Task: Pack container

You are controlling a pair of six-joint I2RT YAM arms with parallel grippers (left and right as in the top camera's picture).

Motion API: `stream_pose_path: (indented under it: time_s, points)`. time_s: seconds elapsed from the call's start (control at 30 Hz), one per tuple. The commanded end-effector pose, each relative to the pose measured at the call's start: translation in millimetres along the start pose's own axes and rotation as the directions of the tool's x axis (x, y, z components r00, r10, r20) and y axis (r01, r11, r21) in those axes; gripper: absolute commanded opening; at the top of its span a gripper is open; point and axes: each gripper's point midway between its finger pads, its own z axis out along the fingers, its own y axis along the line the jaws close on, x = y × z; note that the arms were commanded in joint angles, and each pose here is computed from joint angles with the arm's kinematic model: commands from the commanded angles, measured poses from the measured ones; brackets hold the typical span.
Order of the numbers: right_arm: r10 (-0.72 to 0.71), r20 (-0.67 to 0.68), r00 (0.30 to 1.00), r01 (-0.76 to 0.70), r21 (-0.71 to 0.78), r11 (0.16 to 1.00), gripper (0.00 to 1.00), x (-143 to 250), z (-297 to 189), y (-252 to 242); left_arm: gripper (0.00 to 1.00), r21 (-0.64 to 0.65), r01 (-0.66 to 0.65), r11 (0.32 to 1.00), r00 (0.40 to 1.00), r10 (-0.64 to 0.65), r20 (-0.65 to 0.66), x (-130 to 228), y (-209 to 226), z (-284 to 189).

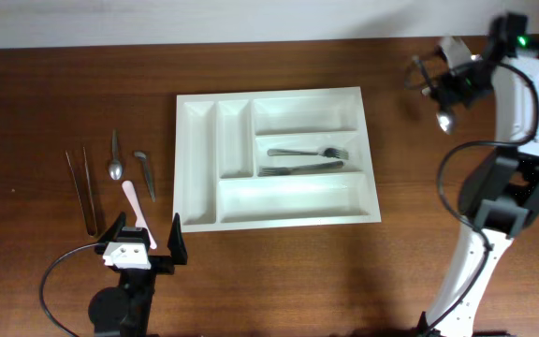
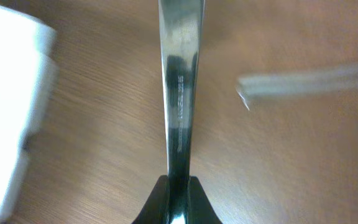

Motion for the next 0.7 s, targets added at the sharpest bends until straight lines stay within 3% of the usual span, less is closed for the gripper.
stream_pose_path:
  time_s: [0.0,0.23,0.43,0.53,0.67]
  points:
    - [-0.219,0.142,0.965,0.229,-0.053,0.972,0.04,-63.5,-33.3,73.3,0.99,-0.003,0.002,1.000,1.000,-0.002,0.002,1.7,0.2,0.3]
    - [-0.510,0.144,0.848,0.527,-0.136,0.839,0.04,-80.7,-11.3,176.8,0.99,-0.003,0.002,1.000,1.000,-0.002,0.002,1.7,0.2,0.3]
    - [-0.735,0.183,0.652,0.758,-0.183,0.627,0.04,-79.8,6.2,253.9,0.99,-0.003,0.002,1.000,1.000,-0.002,0.002,1.7,0.2,0.3]
    - [-0.788,0.189,0.586,0.808,-0.202,0.553,0.04,-75.4,18.0,278.7,0.99,-0.003,0.002,1.000,1.000,-0.002,0.002,1.7,0.2,0.3]
    - [-0.801,0.155,0.579,0.810,-0.219,0.544,0.04,-68.9,35.4,282.7,0.99,-0.003,0.002,1.000,1.000,-0.002,0.002,1.7,0.2,0.3]
